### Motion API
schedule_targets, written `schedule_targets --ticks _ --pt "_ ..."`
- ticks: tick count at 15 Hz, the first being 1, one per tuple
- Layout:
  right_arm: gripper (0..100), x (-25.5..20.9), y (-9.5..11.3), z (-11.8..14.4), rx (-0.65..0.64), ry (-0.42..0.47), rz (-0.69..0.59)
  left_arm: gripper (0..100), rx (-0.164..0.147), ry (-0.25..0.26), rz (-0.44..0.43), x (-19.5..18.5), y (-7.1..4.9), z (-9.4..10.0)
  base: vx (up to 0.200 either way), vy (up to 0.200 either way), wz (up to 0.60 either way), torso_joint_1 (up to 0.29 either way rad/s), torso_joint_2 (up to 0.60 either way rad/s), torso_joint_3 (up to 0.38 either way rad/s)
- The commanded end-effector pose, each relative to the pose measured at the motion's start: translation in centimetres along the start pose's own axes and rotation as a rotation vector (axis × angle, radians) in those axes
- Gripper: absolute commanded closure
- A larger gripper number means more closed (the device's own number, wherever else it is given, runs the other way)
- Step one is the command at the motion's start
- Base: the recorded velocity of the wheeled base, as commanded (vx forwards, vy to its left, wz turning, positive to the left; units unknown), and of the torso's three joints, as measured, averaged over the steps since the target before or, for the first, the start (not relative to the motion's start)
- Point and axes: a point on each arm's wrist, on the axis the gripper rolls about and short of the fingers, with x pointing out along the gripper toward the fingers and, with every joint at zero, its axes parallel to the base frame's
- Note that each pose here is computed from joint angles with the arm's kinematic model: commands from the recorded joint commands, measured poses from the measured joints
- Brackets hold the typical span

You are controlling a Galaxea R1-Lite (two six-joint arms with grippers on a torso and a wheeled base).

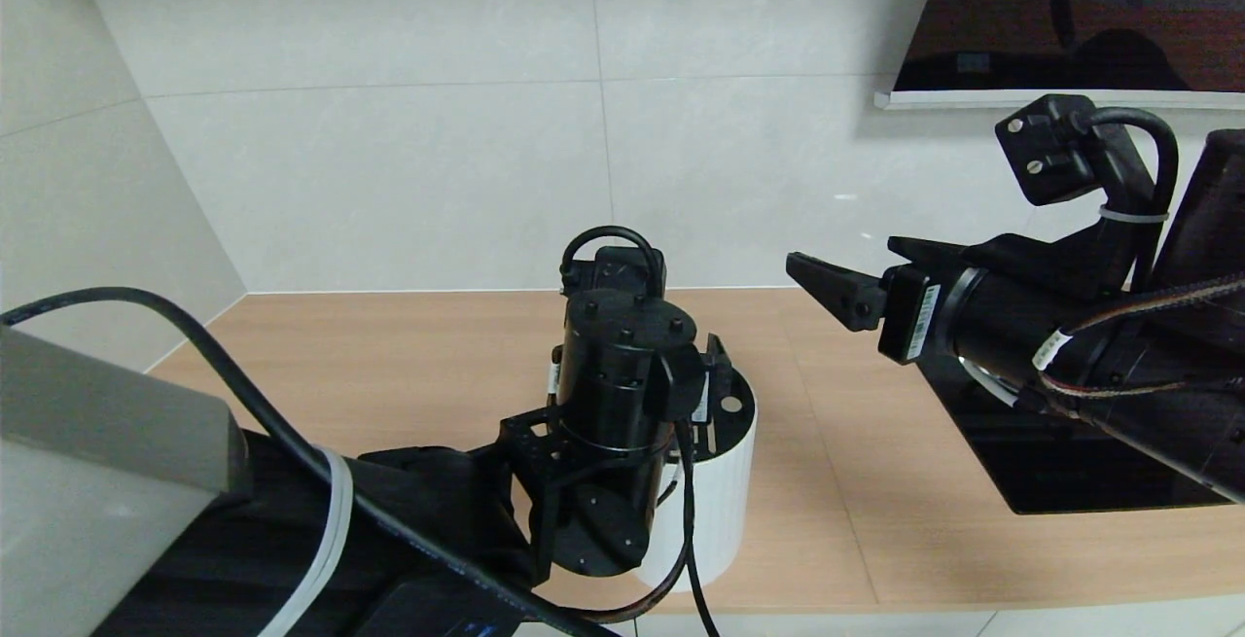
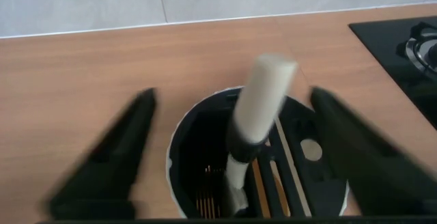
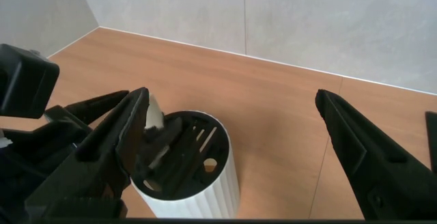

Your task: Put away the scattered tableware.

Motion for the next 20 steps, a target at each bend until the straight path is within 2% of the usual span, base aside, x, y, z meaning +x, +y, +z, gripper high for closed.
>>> schedule_targets --ticks 1,4,6,7,8,9,10,11,12,13,14,15,16,17,18,19,20 --pt "0 -0.1 0.0 0.0 -0.006 0.001 0.000 0 -0.005 -0.003 0.000 0.0 0.0 0.1 0.000 0.000 0.00 0.000 0.00 0.000" --pt "0 0.0 0.0 -0.1 -0.008 0.004 0.000 0 -0.012 -0.010 -0.002 -0.3 0.2 0.5 0.000 0.000 0.00 0.000 0.00 0.000" --pt "0 0.0 0.0 -0.1 -0.007 0.002 0.000 0 -0.063 -0.037 -0.012 -1.1 0.6 1.7 0.000 0.000 0.00 0.000 0.00 0.000" --pt "0 -0.1 0.0 0.0 -0.007 -0.001 0.000 0 -0.098 -0.063 -0.059 -2.5 1.6 3.4 0.000 0.000 0.00 0.000 0.00 0.000" --pt "0 -0.2 0.0 0.1 -0.005 -0.007 0.001 0 -0.113 -0.077 -0.095 -3.5 2.3 4.3 0.000 0.000 0.00 0.000 0.00 0.000" --pt "0 -0.5 -0.1 0.4 -0.002 -0.017 0.002 0 -0.143 -0.106 -0.214 -6.1 4.1 6.1 0.000 0.000 0.00 0.000 0.00 0.000" --pt "0 -0.8 -0.1 0.8 0.001 -0.030 0.003 0 -0.153 -0.135 -0.323 -8.3 5.7 7.4 0.000 0.000 0.00 0.000 0.00 0.000" --pt "0 -1.5 -0.3 1.3 0.006 -0.050 0.003 0 -0.150 -0.164 -0.402 -10.0 7.1 8.3 0.000 0.000 0.00 0.000 0.00 0.000" --pt "0 -2.3 -0.7 1.7 0.007 -0.065 -0.004 0 -0.141 -0.194 -0.420 -11.0 8.7 8.8 0.000 0.000 0.00 0.000 0.00 0.000" --pt "0 -2.8 -1.6 2.3 0.003 -0.090 -0.034 0 -0.122 -0.223 -0.376 -11.3 10.5 9.1 0.000 0.000 0.00 0.000 0.00 0.000" --pt "0 -3.2 -2.1 2.6 0.005 -0.104 -0.055 0 -0.117 -0.245 -0.346 -11.6 11.5 9.4 0.000 0.000 0.00 0.000 0.00 0.000" --pt "0 -4.2 -3.0 3.1 0.010 -0.134 -0.086 0 -0.126 -0.296 -0.289 -12.8 13.8 10.1 0.000 0.000 0.00 0.000 0.00 0.000" --pt "0 -5.7 -4.1 3.6 0.012 -0.168 -0.122 0 -0.149 -0.353 -0.252 -14.6 15.9 10.6 0.000 0.000 0.00 0.000 0.00 0.000" --pt "0 -6.6 -4.5 3.8 0.013 -0.184 -0.138 0 -0.156 -0.373 -0.239 -15.6 16.8 10.7 0.000 0.000 0.00 0.000 0.00 0.000" --pt "0 -8.7 -5.2 3.7 0.014 -0.207 -0.168 0 -0.157 -0.393 -0.209 -17.6 18.5 10.3 0.000 0.000 0.00 0.000 0.00 0.000" --pt "0 -10.0 -5.6 3.4 0.013 -0.218 -0.184 0 -0.138 -0.386 -0.187 -18.8 19.4 9.7 0.000 0.000 0.00 0.000 0.00 0.000" --pt "0 -12.2 -6.1 3.0 0.011 -0.243 -0.208 0 -0.088 -0.351 -0.139 -20.3 20.7 8.7 0.000 0.000 0.00 0.000 0.00 0.000"
